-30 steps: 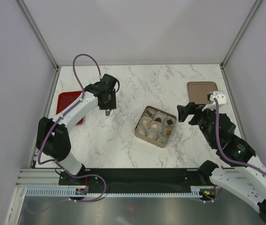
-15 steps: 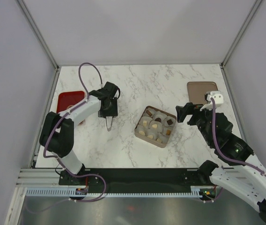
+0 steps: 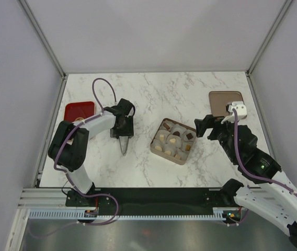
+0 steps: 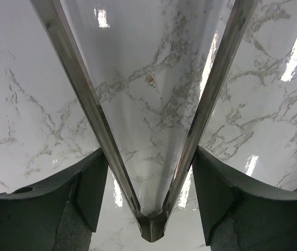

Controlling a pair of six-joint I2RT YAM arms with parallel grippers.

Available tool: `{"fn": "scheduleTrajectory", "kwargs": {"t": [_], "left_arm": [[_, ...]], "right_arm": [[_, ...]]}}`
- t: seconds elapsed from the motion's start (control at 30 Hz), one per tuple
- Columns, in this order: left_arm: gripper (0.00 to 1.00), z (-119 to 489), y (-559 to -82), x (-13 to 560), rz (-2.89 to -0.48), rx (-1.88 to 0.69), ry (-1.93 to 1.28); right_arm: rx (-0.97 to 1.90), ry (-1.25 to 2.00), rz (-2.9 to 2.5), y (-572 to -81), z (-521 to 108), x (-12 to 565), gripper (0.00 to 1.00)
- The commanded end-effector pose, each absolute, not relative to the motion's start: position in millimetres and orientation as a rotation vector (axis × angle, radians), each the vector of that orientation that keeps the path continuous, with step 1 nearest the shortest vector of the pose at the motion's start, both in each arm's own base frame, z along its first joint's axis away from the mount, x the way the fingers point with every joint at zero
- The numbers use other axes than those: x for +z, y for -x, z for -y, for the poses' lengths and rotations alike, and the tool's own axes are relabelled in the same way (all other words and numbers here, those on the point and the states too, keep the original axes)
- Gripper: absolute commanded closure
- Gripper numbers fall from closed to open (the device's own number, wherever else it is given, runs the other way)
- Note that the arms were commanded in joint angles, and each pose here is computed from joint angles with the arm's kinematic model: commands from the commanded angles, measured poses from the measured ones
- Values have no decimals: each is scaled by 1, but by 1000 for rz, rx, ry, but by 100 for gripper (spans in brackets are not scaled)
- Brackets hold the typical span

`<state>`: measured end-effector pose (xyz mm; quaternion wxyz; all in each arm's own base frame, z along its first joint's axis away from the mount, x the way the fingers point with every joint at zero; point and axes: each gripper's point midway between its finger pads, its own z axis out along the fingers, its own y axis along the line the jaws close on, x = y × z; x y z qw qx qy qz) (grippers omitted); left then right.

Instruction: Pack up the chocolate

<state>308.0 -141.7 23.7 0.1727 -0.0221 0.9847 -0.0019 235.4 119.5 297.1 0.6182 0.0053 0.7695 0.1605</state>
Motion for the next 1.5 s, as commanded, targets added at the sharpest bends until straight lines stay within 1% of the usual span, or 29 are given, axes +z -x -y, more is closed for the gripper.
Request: {"fn": "scheduleTrajectory", "kwargs": {"t": [0.0,0.2,0.23,0.37,0.4,0.43,0.47,0.57,0.63,0.67,0.7,0.73,0.8,0.83,0.9,0.93,0.97,1.03,1.07,1.13,1.17,1.2,1.27,1.37,1.4,1.47], "left_arm": [[28,146,-318,25,-2752,-41,114],[23,149,-317,34,-2743,-74,114],[16,149,-316,36,-2744,-78,113],[9,151,-318,59,-2711,-106,104],[7,153,-322,72,-2681,-128,101],[2,153,-321,79,-2677,-133,94],[0,154,-322,87,-2663,-147,79],[0,161,-325,122,-2602,-218,51],[0,168,-325,152,-2538,-302,23],[0,170,-324,162,-2513,-329,0],[0,174,-322,173,-2491,-375,-24],[0,173,-319,188,-2445,-392,-35],[0,177,-312,203,-2410,-448,-99],[0,175,-308,216,-2368,-461,-125],[0,173,-303,221,-2347,-469,-142],[0,172,-298,229,-2323,-482,-155],[0,174,-294,230,-2316,-509,-166],[0,177,-288,233,-2296,-546,-181],[0,178,-283,234,-2274,-577,-191],[0,179,-280,235,-2244,-592,-211],[0,178,-277,232,-2240,-595,-212],[0,178,-276,234,-2231,-604,-215],[0,183,-270,241,-2211,-651,-243],[0,183,-266,241,-2198,-666,-248],[0,181,-265,243,-2191,-662,-243],[0,179,-263,242,-2190,-655,-245]], "right_arm": [[396,-24,-1756,-238,-124,301,5],[389,-26,-1759,-240,-125,302,5],[392,-26,-1760,-241,-126,303,5],[416,-35,-1758,-242,-130,308,5],[413,-34,-1765,-244,-132,307,5],[411,-33,-1769,-246,-133,307,5],[405,-42,-1766,-248,-133,310,5],[350,-82,-1773,-262,-134,314,4],[263,-93,-1797,-276,-133,309,5],[245,-103,-1789,-282,-133,316,5],[192,-98,-1820,-292,-136,307,4],[167,-102,-1825,-299,-136,307,5],[109,-102,-1851,-321,-132,305,5],[71,-142,-1843,-335,-117,311,4],[34,-114,-1903,-363,-110,296,5],[6,-172,-1891,-379,-89,305,5],[-22,-177,-1935,-394,-85,290,5],[-69,-238,-1936,-413,-62,292,6],[-97,-240,-1978,-424,-59,276,6],[-122,-265,-1993,-438,-47,272,9],[-134,-261,-2031,-447,-45,256,11],[-123,-245,-2054,-453,-44,249,16],[-144,-269,-2099,-467,-30,228,20],[-160,-294,-2180,-483,-10,193,31],[-161,-298,-2204,-485,-7,185,37],[-172,-308,-2254,-493,4,162,42]]}}
